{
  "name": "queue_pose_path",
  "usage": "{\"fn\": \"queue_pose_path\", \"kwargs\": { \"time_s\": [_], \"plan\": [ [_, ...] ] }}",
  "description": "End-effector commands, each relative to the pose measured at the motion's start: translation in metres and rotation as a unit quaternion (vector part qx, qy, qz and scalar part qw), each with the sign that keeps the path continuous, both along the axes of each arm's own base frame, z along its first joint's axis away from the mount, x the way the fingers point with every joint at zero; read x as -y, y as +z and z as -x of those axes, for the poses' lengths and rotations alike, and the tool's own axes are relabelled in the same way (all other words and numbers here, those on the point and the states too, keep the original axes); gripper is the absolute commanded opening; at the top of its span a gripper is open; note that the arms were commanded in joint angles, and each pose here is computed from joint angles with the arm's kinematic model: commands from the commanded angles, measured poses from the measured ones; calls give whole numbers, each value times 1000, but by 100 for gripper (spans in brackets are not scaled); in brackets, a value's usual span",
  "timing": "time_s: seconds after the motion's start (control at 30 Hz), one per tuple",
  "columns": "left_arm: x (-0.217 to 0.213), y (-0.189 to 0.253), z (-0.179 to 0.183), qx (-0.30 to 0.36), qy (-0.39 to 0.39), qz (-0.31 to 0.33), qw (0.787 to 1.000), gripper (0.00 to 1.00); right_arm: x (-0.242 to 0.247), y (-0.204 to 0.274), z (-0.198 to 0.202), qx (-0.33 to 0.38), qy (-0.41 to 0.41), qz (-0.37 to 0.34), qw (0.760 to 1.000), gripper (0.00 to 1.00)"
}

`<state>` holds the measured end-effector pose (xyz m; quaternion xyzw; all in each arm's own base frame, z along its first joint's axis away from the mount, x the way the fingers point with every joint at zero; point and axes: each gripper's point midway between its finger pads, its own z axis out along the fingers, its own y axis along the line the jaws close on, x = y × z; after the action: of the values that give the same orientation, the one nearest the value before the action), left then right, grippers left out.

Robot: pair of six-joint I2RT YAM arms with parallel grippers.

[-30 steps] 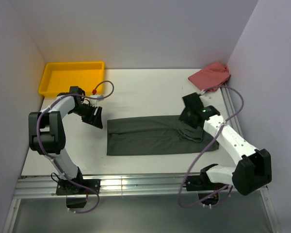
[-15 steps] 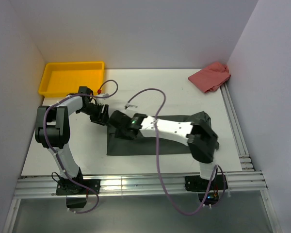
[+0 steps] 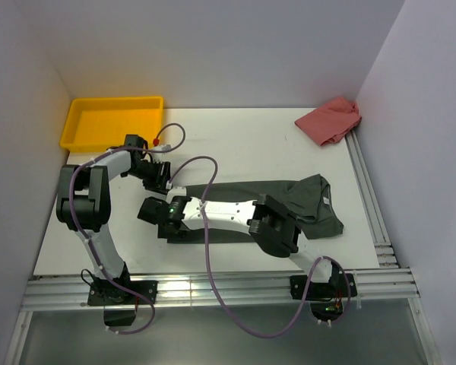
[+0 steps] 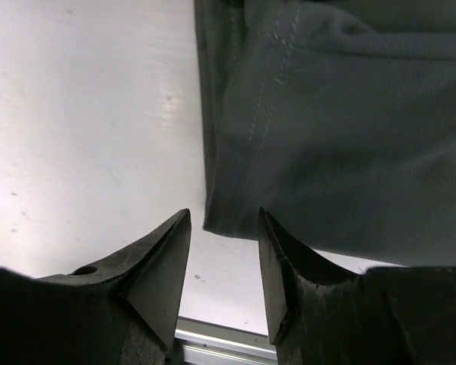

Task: Roll the t-shirts
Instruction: Fold the tshirt, then roll the tshirt

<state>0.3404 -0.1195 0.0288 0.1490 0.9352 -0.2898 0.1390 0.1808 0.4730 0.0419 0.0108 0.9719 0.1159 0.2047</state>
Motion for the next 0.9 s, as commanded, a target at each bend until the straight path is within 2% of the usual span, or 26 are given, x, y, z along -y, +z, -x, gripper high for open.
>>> {"fn": "queue_pose_path", "kwargs": {
  "time_s": [0.0, 0.13, 0.37, 0.47, 0.57, 0.7, 0.87],
  "plan": [
    [4, -7, 2, -5, -5, 1, 1000, 51, 1, 4, 3, 0, -11, 12, 1000, 48],
    [6, -9, 2, -7, -7, 1, 1000, 47, 4, -8, 6, -5, -11, 29, 1000, 47],
    [9, -10, 1, -5, -10, -6, 1000, 36, 3, -15, 8, -8, -2, 45, 999, 38],
    [10, -11, 2, -5, -10, -10, 1000, 30, 2, -17, 8, -9, 2, 50, 999, 30],
    [10, -10, 2, -3, -12, -15, 1000, 23, 1, -15, 9, -8, 6, 48, 999, 25],
    [8, -3, -2, 9, -9, -24, 1000, 10, -3, -6, 7, -2, 12, 36, 999, 16],
    [3, 4, -6, 21, -5, -43, 999, 2, -14, 12, 4, 8, 23, 9, 1000, 12]
  ]
}}
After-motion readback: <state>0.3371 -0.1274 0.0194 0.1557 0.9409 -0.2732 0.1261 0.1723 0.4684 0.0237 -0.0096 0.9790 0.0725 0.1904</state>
